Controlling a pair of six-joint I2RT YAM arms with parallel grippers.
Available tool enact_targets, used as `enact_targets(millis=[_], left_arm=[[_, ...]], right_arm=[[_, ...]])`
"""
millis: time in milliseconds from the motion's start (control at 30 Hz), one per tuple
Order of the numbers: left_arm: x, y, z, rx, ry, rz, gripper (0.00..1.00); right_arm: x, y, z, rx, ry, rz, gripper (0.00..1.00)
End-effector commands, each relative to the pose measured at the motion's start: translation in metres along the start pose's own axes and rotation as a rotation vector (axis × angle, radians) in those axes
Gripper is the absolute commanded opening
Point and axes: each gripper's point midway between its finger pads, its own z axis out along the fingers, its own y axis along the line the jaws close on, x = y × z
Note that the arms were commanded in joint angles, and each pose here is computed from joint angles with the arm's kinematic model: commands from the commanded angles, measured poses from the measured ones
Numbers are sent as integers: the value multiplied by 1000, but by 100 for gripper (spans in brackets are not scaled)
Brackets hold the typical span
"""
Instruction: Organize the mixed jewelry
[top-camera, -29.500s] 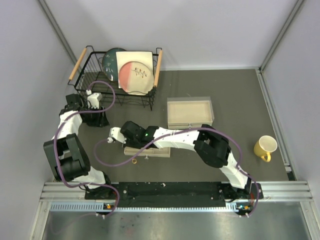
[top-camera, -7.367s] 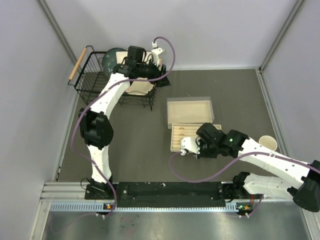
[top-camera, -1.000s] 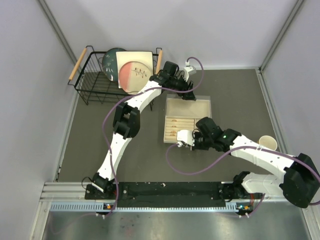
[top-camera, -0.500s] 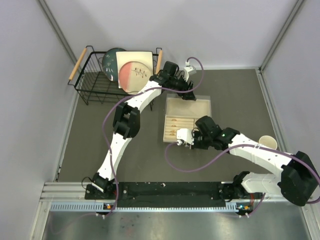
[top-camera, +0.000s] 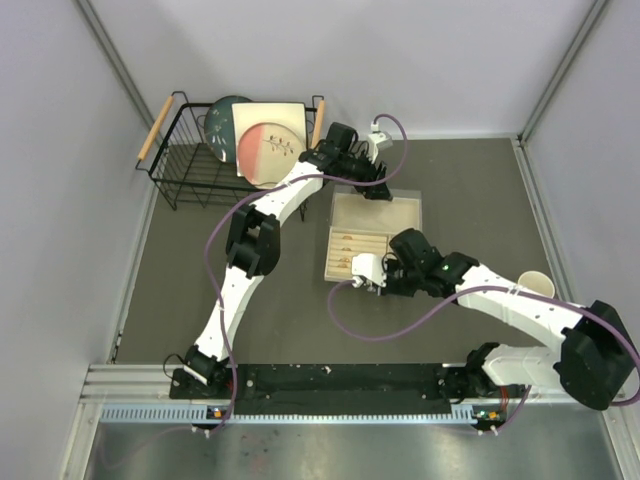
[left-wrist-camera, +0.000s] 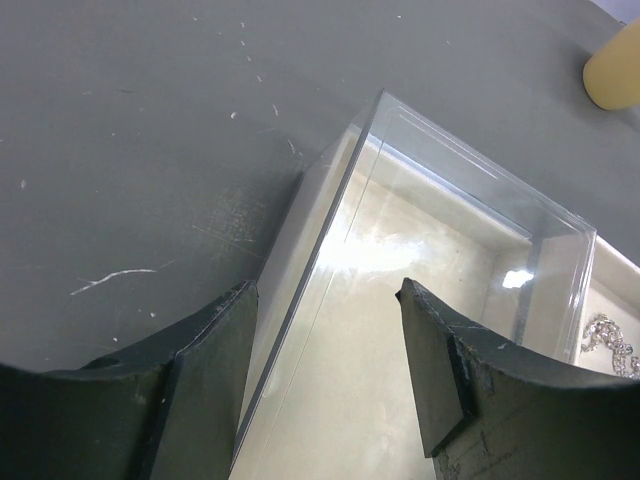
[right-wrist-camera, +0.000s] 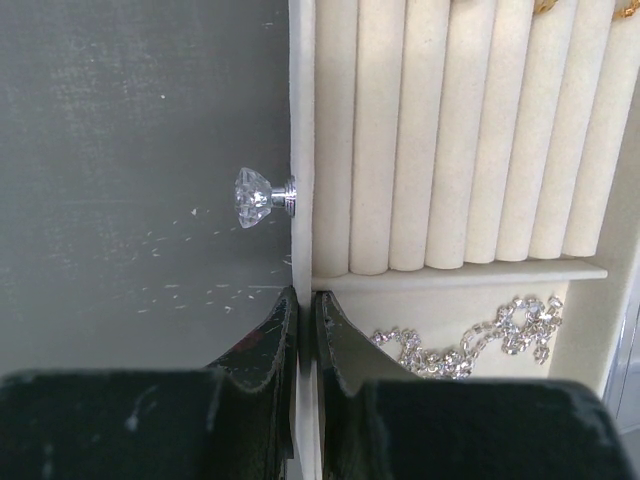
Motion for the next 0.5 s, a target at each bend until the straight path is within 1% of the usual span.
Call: enact_targets(millis=[0,133,300,467], left_arm=[[19,-6,9,29,43,-8,64],[19,-7,10,32,44,-10,64],[20,-6,11,32,45,-9,64],[19,-6,10,29,44,-7,64]], right_arm=[[-30,-47,-13,150,-75,-27,0],[-30,-41,-9,120,-83,-20,0],[-32,-49,-11,142,-83,-19,0],[-30,-44,-7,121,-81,-10,0]])
